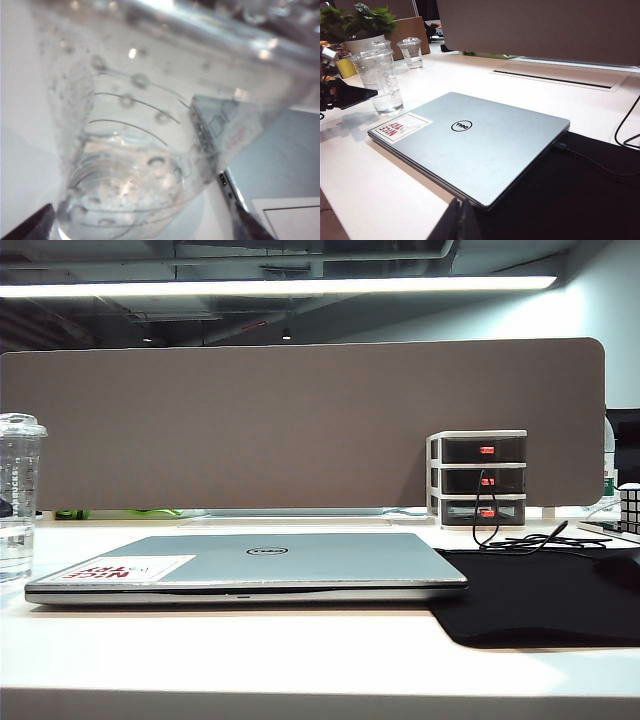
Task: Pick up the coffee cup and place it on the left side of the laptop.
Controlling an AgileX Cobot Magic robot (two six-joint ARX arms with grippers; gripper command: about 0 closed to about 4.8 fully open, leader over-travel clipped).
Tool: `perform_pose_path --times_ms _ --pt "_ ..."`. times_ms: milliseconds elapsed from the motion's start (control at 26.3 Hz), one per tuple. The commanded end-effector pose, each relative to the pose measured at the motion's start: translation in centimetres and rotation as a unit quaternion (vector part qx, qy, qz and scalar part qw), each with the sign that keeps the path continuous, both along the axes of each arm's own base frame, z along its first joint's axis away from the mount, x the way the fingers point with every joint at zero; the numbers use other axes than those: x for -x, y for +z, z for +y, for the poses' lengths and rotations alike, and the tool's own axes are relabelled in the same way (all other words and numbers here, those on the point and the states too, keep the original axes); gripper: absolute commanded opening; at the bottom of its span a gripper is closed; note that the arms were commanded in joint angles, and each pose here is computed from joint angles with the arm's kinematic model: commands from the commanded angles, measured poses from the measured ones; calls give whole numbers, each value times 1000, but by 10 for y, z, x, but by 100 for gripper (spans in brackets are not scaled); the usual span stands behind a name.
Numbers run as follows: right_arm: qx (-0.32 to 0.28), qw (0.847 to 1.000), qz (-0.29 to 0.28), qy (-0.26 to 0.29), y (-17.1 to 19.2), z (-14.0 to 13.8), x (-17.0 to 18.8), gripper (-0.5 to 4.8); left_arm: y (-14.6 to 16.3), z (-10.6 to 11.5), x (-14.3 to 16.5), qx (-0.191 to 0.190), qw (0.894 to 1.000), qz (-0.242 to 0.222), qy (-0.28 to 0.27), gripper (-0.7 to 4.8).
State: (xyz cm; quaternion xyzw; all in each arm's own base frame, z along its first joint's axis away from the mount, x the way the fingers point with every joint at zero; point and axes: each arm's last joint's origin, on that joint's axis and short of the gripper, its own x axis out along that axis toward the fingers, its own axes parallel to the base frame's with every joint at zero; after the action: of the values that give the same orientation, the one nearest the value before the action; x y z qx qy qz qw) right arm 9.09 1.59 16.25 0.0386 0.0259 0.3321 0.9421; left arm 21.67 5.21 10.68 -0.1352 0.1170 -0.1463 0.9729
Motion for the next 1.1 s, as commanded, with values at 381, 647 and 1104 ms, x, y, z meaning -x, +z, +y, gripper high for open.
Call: perform_pose_path --times_ms 381,647,1104 --pt "1 1000 -3 3 -1 0 0 -1 3 -15 45 2 999 -45 -10 306" --pt "1 1000 -3 3 -1 0 0 -1 10 -19 50 50 996 -49 -51 -5" --pt "1 1000 -3 1 -1 0 0 -1 47 -20 57 13 986 -163 -30 -5"
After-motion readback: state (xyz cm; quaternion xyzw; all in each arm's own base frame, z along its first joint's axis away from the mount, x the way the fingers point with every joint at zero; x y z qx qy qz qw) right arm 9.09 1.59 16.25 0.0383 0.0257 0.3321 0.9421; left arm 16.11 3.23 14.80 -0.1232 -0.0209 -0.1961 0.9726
